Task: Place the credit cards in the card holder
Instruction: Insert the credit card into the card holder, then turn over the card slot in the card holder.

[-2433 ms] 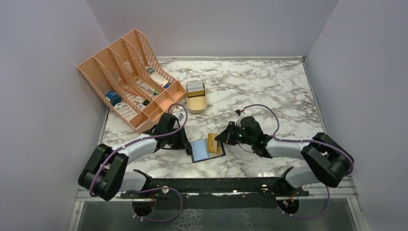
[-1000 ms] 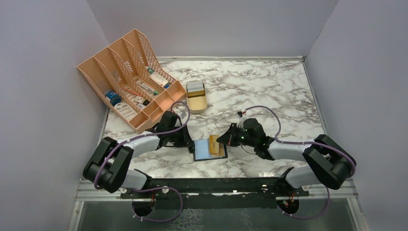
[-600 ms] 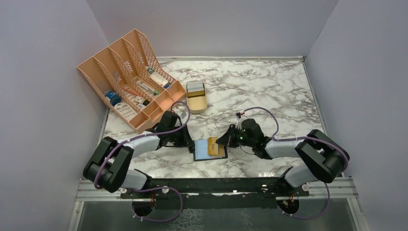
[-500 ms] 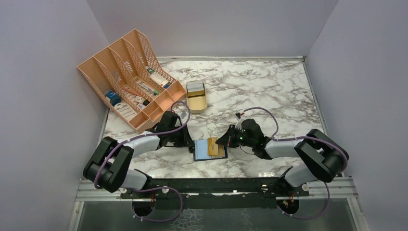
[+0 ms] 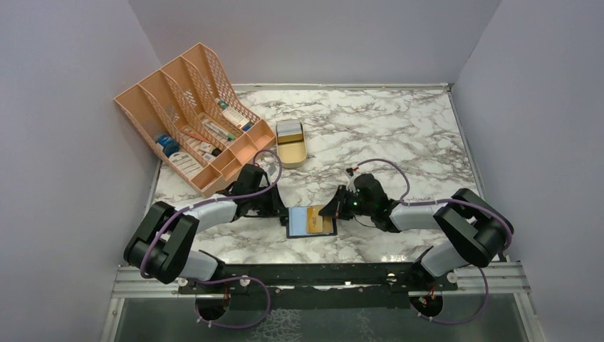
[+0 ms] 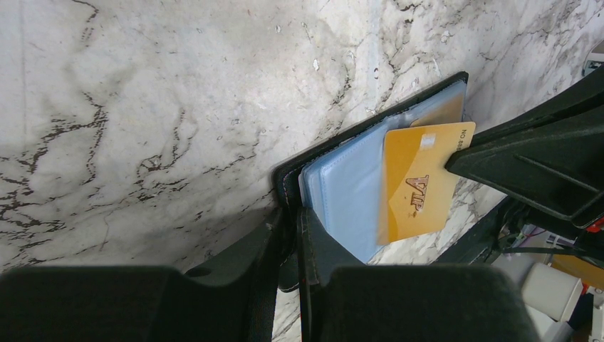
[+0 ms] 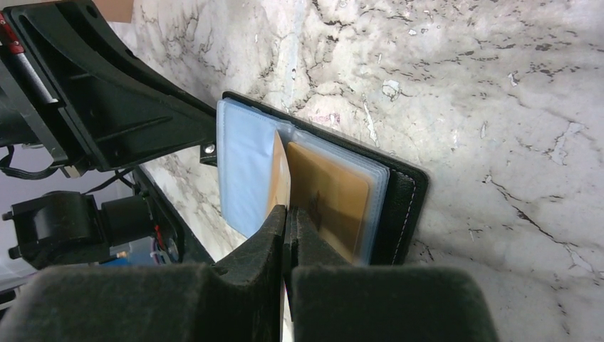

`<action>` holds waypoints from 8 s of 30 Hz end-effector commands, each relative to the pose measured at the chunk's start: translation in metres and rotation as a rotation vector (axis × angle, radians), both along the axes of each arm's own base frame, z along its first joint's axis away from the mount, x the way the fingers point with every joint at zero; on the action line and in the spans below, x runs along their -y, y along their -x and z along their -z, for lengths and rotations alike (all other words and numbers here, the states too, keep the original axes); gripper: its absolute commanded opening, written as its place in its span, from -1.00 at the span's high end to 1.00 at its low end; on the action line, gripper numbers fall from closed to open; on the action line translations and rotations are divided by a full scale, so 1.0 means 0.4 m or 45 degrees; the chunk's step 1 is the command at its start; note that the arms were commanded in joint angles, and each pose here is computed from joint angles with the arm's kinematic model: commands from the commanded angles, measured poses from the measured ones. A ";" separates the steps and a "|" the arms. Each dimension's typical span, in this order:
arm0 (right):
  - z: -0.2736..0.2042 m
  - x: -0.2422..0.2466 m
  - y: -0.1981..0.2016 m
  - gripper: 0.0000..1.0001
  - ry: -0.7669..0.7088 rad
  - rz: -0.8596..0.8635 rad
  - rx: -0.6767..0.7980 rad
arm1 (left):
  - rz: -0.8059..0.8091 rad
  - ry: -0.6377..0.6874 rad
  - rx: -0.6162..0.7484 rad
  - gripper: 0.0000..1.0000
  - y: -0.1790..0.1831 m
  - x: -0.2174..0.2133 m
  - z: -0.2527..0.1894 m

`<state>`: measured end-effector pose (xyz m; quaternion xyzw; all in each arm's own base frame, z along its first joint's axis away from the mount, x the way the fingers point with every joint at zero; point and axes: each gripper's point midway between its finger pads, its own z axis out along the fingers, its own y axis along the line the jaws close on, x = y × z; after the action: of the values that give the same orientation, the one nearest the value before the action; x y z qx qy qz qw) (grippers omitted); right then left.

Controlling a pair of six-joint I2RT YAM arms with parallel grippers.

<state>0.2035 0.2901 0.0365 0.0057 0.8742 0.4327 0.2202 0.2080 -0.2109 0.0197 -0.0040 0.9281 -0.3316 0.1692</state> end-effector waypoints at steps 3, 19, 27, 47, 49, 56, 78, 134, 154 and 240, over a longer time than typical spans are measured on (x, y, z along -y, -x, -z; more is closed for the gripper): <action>0.036 0.010 0.012 0.99 0.063 0.000 -0.086 | -0.004 -0.053 -0.057 0.64 0.031 -0.022 0.035; 0.038 0.010 0.020 0.99 0.032 0.010 -0.095 | -0.016 -0.046 -0.060 0.65 0.034 -0.022 0.035; 0.024 -0.038 0.031 0.88 -0.068 -0.122 -0.094 | -0.007 -0.028 -0.054 0.65 0.034 -0.017 0.028; -0.011 0.012 0.054 0.06 0.117 -0.100 -0.119 | -0.076 -0.052 -0.012 0.46 0.027 -0.036 -0.014; -0.012 0.011 0.057 0.04 0.111 -0.099 -0.119 | -0.082 -0.055 -0.006 0.43 0.029 -0.040 -0.020; 0.000 -0.002 0.061 0.04 0.115 -0.111 -0.147 | -0.089 -0.039 -0.015 0.36 0.051 -0.047 -0.023; 0.056 -0.042 0.080 0.04 0.255 -0.110 -0.207 | -0.097 0.041 -0.067 0.45 0.072 -0.027 0.001; 0.009 -0.121 0.090 0.55 0.187 -0.210 -0.116 | 0.004 0.289 0.154 0.11 0.015 0.051 -0.198; 0.101 -0.090 0.083 0.77 0.351 -0.176 -0.177 | 0.005 0.252 0.037 -0.09 0.058 0.046 -0.084; -0.073 0.042 0.117 0.13 0.279 -0.019 0.006 | 0.030 0.053 0.174 -0.07 0.030 0.146 -0.131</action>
<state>0.1647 0.2606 0.0766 -0.0210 0.9160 0.3127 0.2506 0.1764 -0.2933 0.0709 0.0192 0.8850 -0.4324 0.1717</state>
